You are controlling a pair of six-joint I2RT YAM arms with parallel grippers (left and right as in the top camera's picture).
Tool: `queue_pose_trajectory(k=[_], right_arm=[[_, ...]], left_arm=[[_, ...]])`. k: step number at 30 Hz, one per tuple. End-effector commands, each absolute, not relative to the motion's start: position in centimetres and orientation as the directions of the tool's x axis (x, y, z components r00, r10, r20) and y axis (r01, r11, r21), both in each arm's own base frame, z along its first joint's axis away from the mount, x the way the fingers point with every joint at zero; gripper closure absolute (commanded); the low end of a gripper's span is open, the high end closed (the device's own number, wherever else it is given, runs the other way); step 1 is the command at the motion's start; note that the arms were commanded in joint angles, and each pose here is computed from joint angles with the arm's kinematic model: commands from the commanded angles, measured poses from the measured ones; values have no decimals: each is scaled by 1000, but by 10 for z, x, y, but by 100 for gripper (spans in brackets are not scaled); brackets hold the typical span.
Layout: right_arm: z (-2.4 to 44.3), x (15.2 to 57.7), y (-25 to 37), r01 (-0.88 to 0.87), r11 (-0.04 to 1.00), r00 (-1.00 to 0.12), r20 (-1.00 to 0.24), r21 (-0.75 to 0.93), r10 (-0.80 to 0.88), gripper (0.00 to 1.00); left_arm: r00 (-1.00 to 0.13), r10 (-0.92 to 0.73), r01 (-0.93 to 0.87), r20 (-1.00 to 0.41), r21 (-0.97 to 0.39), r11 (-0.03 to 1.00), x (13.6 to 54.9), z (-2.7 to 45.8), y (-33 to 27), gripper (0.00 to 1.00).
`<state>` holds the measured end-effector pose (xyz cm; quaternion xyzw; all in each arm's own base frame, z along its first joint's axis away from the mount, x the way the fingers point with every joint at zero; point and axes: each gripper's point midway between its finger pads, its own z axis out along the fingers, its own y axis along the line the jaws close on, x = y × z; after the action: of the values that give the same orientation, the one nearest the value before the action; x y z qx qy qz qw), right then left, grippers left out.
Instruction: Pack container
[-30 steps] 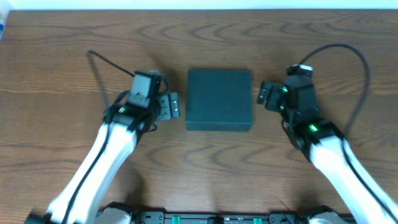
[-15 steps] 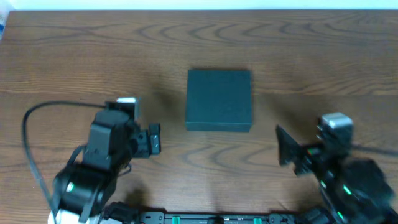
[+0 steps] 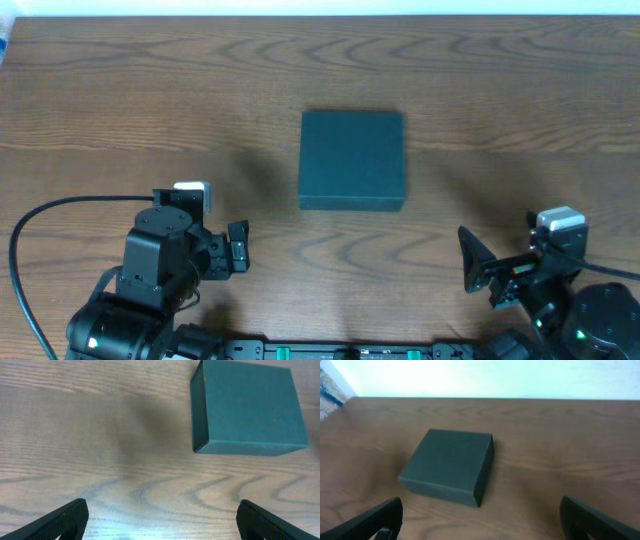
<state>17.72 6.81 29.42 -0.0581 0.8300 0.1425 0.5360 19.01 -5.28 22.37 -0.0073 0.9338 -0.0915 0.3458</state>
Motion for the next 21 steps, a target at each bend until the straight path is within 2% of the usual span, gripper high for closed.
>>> queue_pose_trajectory(k=[1,12,14,21], right_arm=[[287,173,70,-270,950,-443,-896,158,24,1],[250,155,59,-250,962,-574,-817,106,-59,1],[243,149,60,-244,960,-608,-793,138,-41,1],[224,155,47,-162,976,-614,-789,149,18,1]], left_arm=[[-759,-83,45,-646,-179,983,189,226,-52,5],[-759,-82,45,-646,-179,983,189,226,-53,5],[-759,-83,45,-646,-179,983,189,226,-53,5],[-759,-83,45,-646,-179,983,189,226,-53,5]])
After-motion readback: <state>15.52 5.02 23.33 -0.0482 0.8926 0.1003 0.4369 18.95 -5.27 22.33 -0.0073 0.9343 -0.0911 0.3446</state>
